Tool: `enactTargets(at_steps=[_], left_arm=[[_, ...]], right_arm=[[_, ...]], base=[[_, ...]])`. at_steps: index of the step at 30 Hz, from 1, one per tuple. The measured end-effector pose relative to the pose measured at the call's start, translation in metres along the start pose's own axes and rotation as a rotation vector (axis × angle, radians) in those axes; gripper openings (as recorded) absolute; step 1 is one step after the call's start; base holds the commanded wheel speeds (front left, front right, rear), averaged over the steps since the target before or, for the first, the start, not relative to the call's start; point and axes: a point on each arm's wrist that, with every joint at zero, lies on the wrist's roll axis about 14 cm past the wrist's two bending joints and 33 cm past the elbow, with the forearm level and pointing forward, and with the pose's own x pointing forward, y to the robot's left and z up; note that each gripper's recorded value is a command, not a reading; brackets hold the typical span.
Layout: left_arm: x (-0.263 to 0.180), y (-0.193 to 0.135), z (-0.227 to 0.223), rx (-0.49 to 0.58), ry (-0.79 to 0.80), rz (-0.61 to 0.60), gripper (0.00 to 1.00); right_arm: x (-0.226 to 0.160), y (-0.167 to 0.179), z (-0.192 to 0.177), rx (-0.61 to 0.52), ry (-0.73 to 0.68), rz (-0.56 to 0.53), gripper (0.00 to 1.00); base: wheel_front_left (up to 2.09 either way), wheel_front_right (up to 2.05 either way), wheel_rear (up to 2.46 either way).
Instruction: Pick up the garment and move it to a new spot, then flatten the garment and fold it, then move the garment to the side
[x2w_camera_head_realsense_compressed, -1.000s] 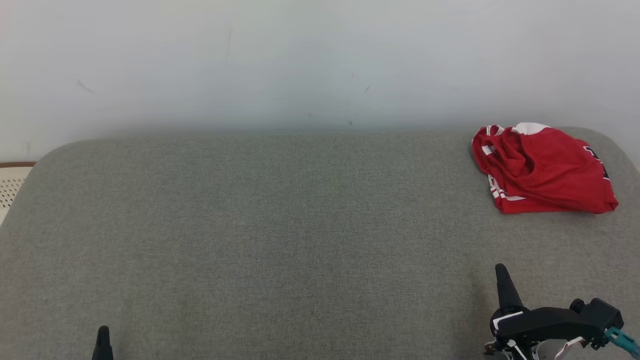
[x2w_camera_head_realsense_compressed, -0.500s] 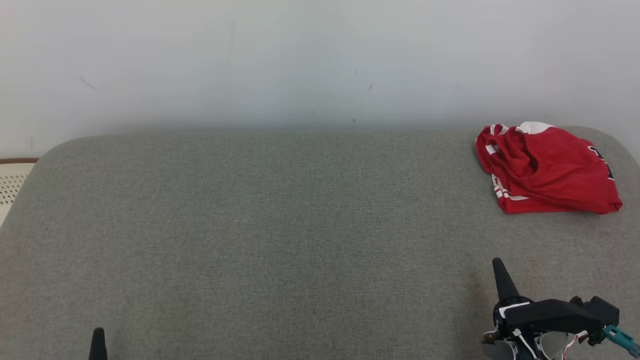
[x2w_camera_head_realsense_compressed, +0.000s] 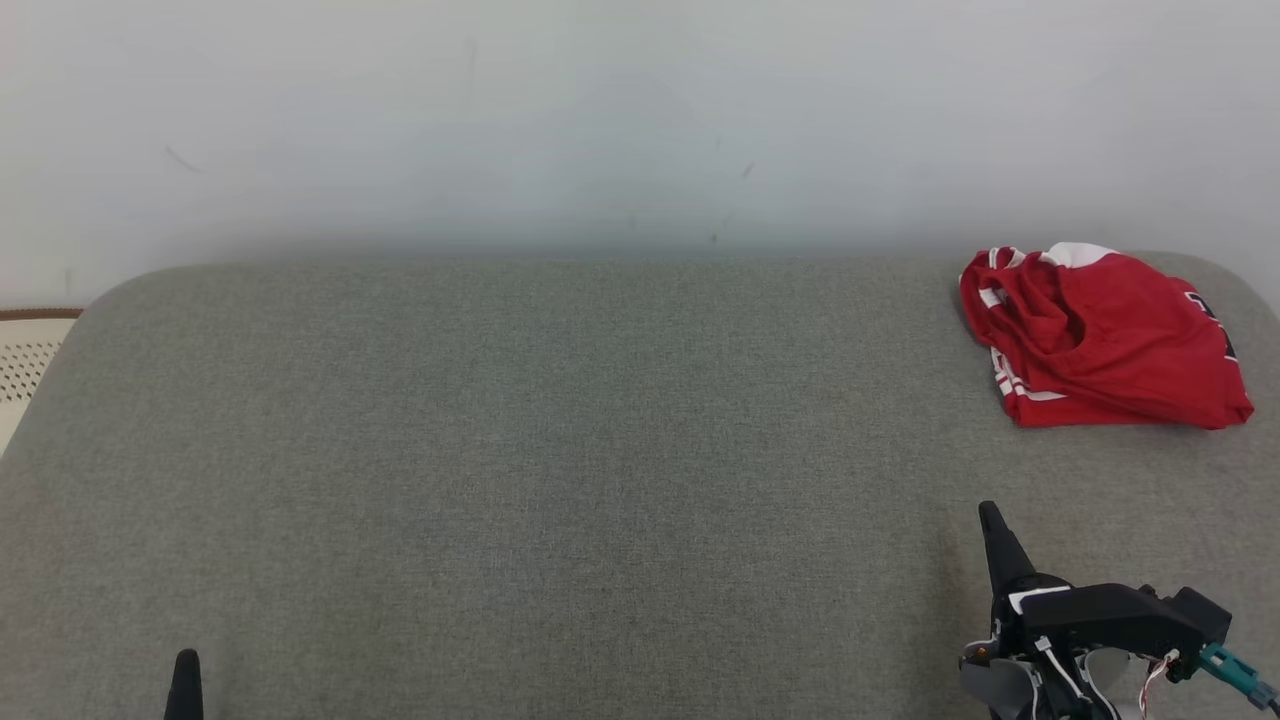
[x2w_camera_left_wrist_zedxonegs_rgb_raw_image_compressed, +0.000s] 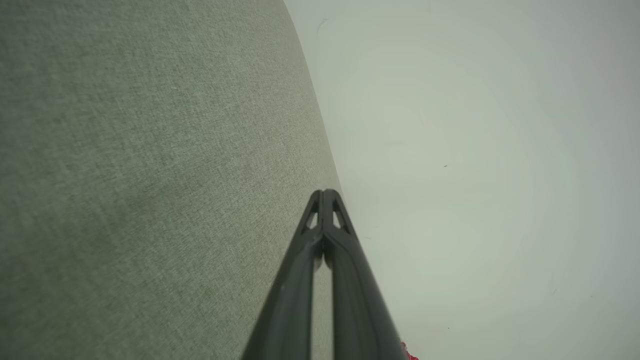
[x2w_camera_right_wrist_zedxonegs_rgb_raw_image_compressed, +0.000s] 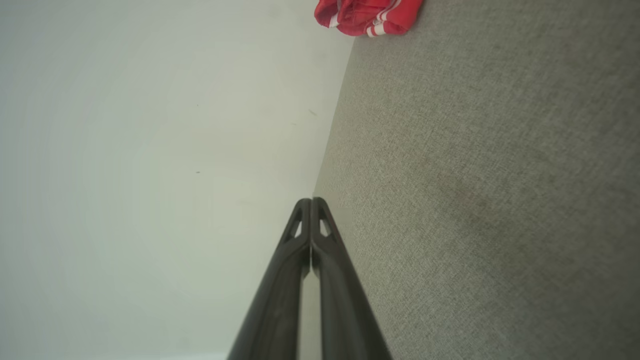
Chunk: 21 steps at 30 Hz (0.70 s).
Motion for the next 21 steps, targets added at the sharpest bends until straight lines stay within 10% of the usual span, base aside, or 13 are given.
enactTargets(at_steps=[21], left_arm=[[-0.001,0.004,0.007,-0.178,-0.011,-0.003,0.00]], right_arm=[[0.010,0.004,-0.004,0.185,0.025,0.010,0.00]], base=[[0.00,0.00,0.00]])
